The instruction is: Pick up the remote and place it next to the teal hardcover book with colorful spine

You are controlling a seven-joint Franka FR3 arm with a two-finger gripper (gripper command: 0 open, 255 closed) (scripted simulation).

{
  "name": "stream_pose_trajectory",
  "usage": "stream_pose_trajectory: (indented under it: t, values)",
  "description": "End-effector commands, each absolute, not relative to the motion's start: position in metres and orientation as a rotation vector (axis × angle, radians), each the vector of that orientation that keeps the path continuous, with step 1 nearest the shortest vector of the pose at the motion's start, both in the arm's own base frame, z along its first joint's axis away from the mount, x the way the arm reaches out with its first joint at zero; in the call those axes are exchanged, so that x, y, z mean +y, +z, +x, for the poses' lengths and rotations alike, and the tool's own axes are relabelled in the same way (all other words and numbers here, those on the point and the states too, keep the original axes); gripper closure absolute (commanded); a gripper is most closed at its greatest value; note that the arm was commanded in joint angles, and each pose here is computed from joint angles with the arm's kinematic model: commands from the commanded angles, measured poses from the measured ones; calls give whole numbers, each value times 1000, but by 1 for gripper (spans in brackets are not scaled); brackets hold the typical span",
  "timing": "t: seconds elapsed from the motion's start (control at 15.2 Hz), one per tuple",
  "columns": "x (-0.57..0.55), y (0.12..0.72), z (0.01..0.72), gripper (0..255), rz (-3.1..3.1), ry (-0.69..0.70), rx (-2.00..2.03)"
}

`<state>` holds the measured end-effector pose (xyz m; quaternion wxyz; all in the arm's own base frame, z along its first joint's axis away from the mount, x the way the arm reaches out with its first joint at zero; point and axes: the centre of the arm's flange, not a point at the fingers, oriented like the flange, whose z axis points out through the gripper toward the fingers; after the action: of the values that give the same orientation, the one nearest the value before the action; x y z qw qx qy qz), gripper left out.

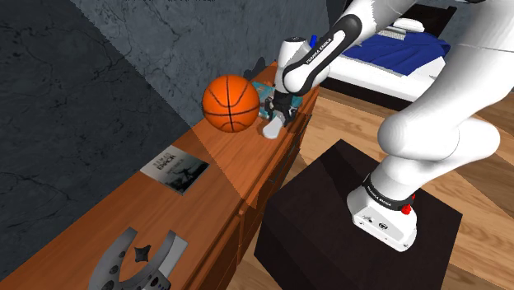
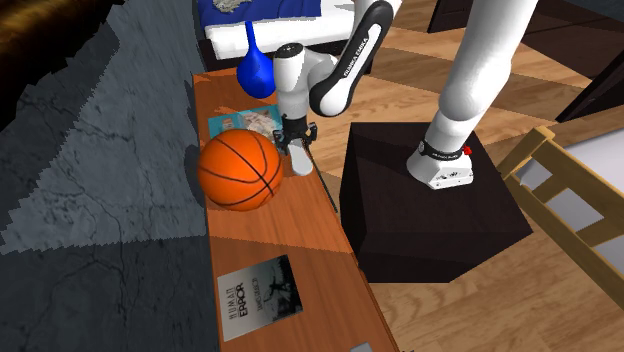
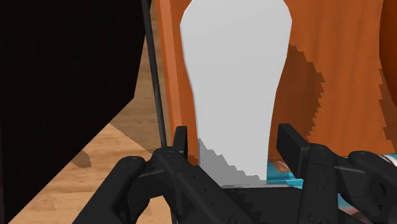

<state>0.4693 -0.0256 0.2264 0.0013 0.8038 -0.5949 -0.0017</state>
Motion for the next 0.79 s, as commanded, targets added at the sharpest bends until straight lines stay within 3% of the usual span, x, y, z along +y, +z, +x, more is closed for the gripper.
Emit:
stream_pose_trajectory:
  t: [0.0, 0.73]
  values:
    - [-25, 216, 469, 255, 2524, -4, -1867]
    - [-25, 196, 469, 255, 2524, -4, -1867]
